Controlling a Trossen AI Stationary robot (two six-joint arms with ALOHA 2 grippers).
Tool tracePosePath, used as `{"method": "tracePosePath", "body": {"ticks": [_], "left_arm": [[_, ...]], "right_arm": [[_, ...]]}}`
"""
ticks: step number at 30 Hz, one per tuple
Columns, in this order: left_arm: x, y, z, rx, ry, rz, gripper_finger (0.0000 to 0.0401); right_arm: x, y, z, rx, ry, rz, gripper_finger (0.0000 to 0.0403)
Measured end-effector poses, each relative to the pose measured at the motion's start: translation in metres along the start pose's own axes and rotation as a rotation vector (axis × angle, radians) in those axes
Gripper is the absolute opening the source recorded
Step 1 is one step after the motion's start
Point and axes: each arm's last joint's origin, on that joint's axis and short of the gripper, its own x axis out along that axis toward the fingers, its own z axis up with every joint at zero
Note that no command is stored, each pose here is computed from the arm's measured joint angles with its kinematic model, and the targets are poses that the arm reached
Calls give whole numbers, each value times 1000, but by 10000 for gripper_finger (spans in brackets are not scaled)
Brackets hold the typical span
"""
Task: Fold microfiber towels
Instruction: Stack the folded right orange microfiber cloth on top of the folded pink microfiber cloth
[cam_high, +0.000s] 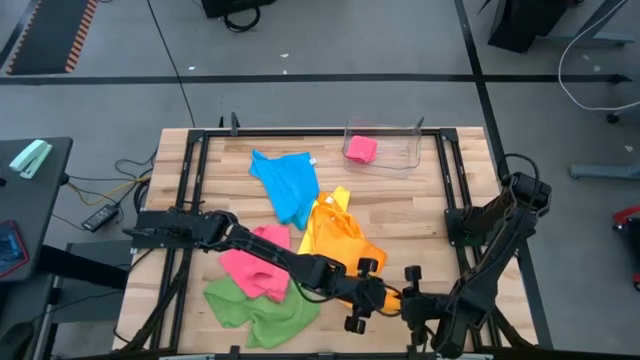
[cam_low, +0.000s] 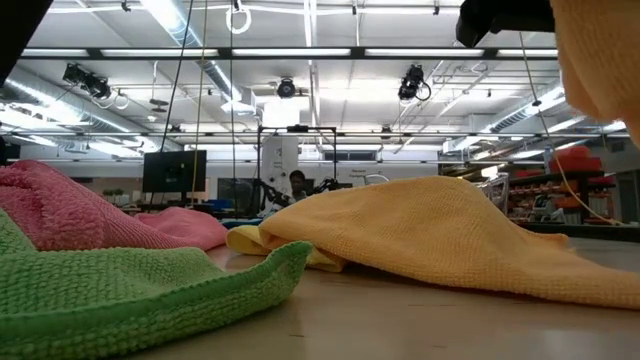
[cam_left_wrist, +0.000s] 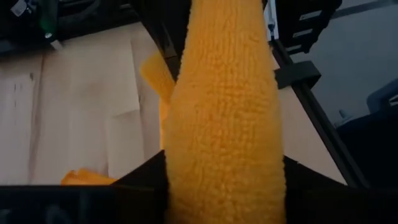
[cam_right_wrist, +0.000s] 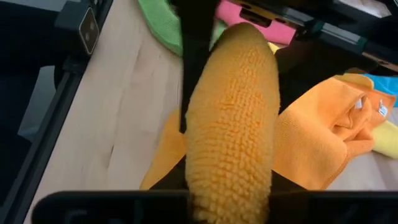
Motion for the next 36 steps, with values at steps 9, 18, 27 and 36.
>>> {"method": "tracePosePath", "body": {"ticks": [9, 18, 27, 36], "left_arm": [[-6, 33, 3, -49, 35, -26, 41], [-16, 103, -7, -138, 178, 83, 65], [-24, 183, -22, -154, 255, 186, 49], [-65, 281, -17, -12, 237, 309, 60]], "right_arm": [[-7, -13, -6, -34, 69, -60, 172], [-32, -35, -21, 71, 161, -171, 234], [-26, -40, -33, 74, 86, -257, 230], [-15, -51, -27, 87, -60, -388, 230]]}}
